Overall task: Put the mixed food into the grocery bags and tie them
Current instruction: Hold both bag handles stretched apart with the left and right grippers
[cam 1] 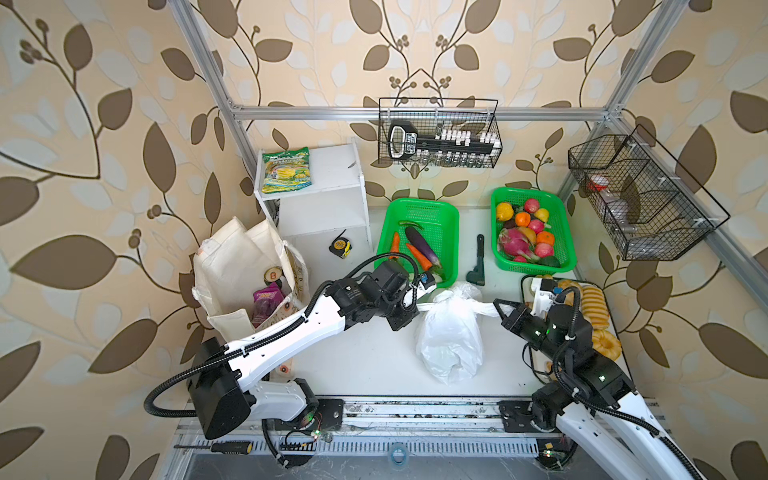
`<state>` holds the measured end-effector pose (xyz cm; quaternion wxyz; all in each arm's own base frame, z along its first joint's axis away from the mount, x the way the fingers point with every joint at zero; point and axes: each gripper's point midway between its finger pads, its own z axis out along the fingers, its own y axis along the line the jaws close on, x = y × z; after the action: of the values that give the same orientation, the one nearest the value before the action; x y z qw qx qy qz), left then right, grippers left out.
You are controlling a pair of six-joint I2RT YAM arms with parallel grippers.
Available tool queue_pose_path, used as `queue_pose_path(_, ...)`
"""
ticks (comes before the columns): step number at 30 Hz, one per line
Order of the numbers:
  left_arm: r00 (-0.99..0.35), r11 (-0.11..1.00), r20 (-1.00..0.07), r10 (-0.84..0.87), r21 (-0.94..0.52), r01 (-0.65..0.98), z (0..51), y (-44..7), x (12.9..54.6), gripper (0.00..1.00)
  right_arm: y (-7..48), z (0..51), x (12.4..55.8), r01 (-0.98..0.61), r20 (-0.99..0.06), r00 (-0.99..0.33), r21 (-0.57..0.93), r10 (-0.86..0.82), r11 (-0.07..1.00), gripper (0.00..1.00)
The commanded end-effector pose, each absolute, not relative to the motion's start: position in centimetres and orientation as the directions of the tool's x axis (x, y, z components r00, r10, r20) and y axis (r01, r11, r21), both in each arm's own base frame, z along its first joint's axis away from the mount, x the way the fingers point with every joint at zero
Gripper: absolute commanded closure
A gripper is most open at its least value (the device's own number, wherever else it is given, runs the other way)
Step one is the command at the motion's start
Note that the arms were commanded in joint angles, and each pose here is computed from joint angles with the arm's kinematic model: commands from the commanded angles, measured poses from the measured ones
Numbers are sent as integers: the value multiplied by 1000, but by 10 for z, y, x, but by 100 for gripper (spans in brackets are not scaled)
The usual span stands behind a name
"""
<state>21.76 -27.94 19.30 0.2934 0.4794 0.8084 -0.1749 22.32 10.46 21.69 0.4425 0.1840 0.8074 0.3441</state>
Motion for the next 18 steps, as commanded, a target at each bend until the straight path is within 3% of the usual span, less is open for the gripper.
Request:
queue_pose_path(1, -374, 476, -648, 663, -21, 879, 211, -272, 210, 100, 95, 222, 228, -2, -643, -499, 671, 581, 741, 100)
queue_pose_path(8, -449, 658, -721, 529, 14, 753, 229, -229, 219, 100, 65, 235, 239, 69, -789, -451, 435, 417, 898, 100)
queue_pose_path(15, -724, 839, -593, 353, -142, 525, 162, -199, 210, 100, 53, 134, 232, 211, -713, -576, 344, 401, 915, 100)
queue_pose_path(18, -812, 881, -525, 255, -221, 419, 135, -196, 202, 100, 48, 118, 228, 247, -697, -577, 347, 425, 905, 100)
